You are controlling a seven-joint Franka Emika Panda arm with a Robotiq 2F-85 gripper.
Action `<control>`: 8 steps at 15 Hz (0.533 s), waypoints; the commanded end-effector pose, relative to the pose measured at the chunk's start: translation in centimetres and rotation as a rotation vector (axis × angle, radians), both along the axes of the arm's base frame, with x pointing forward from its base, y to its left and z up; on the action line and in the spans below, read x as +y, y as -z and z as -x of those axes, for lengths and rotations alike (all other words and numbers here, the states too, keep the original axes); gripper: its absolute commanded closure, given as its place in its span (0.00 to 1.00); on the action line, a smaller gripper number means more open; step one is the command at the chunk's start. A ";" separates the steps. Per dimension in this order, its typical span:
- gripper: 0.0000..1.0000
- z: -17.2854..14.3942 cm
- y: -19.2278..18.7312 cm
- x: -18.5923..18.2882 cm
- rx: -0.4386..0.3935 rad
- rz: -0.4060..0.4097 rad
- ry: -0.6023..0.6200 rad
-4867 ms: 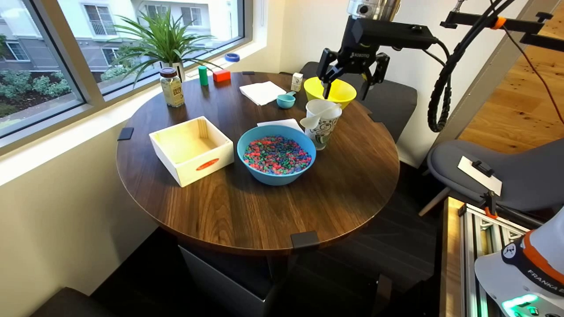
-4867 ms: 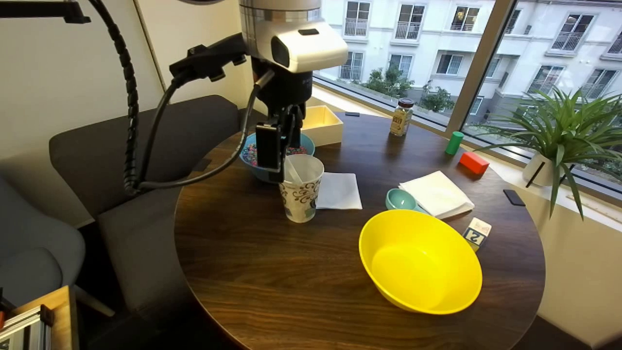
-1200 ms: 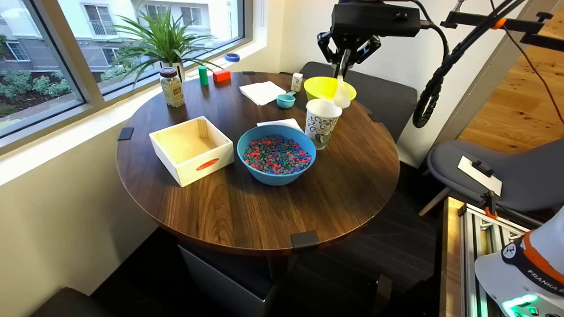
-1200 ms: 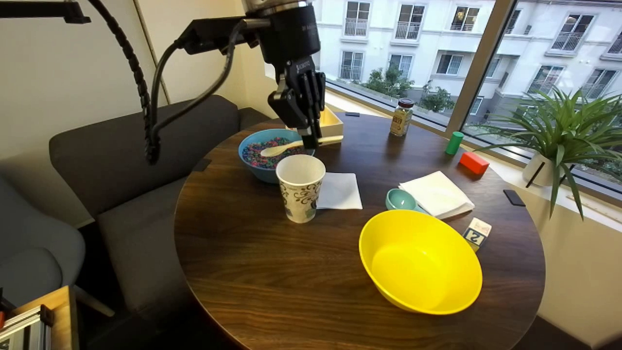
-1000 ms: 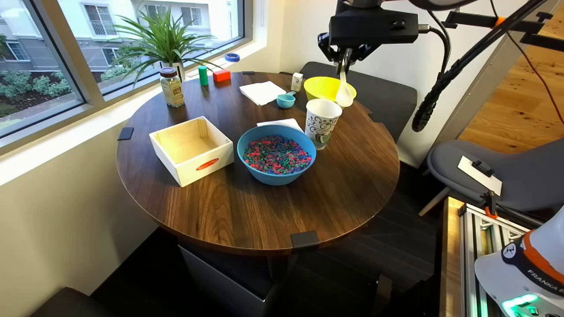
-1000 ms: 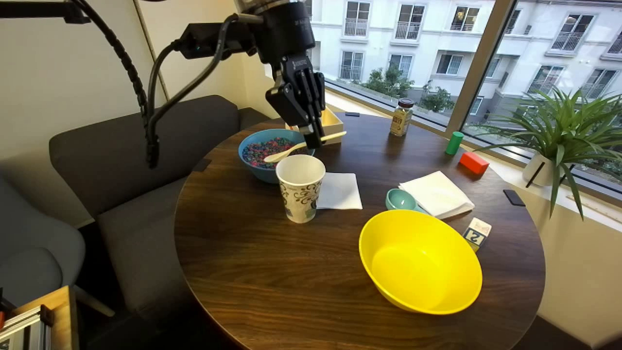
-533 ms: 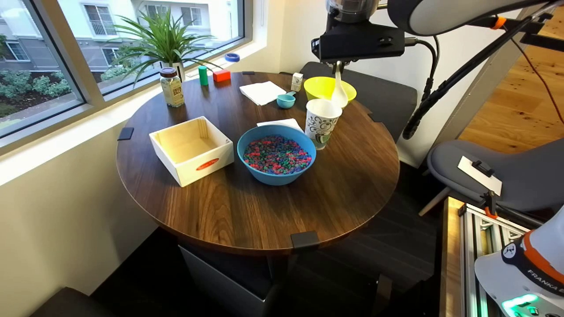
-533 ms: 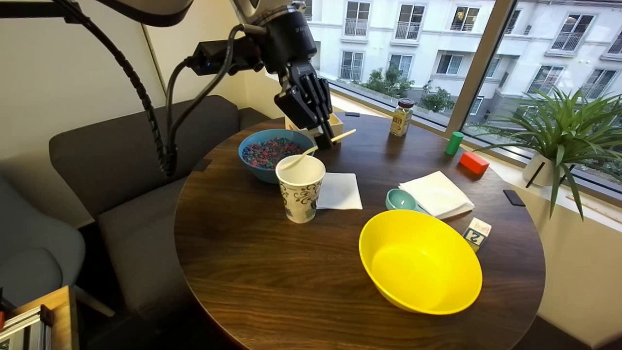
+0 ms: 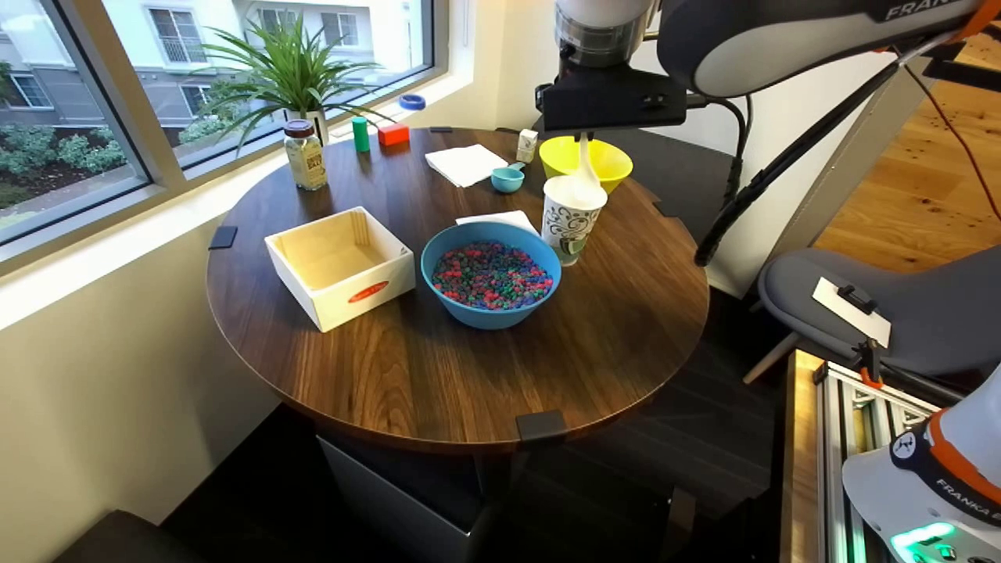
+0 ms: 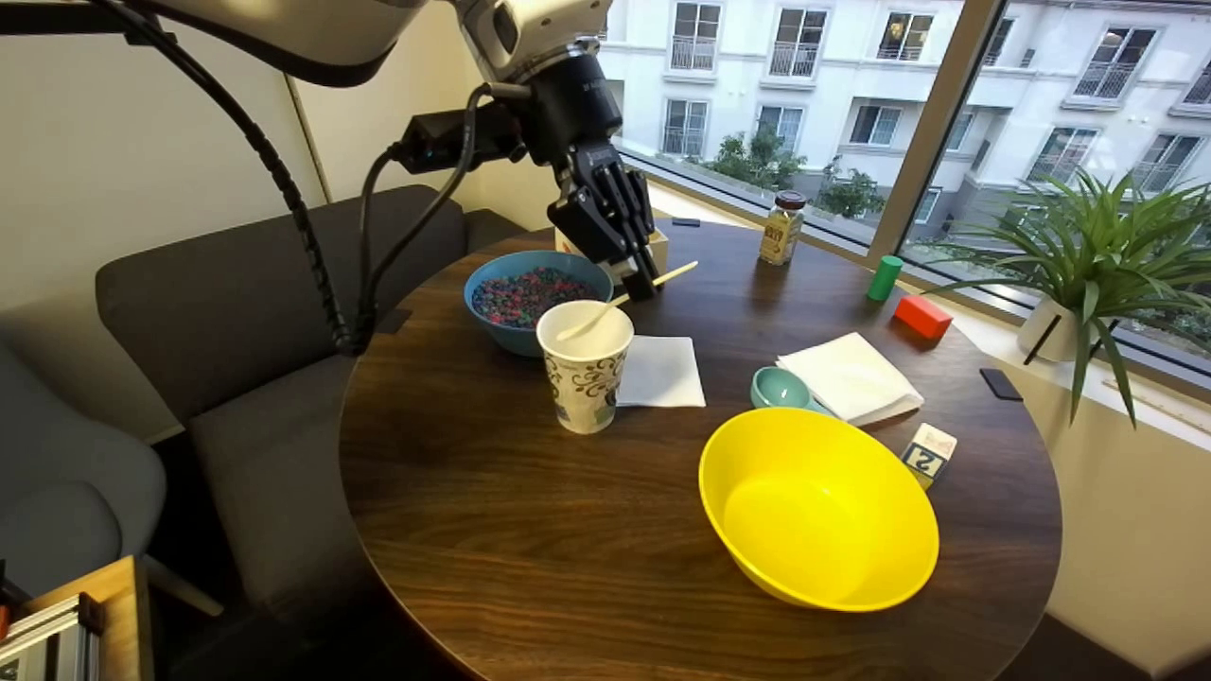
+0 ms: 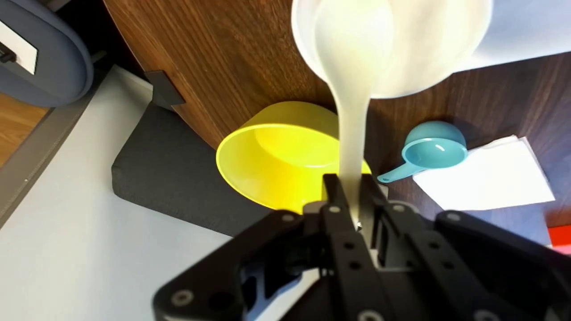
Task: Place the spoon in the cup
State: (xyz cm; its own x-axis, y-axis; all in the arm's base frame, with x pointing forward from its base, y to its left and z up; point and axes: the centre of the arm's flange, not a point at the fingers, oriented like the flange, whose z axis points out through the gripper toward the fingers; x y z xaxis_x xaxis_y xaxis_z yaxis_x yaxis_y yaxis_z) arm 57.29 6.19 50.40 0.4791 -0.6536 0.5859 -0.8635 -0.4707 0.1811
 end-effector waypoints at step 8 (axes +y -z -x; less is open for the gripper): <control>0.42 -1.9 2.0 2.4 0.013 0.004 0.001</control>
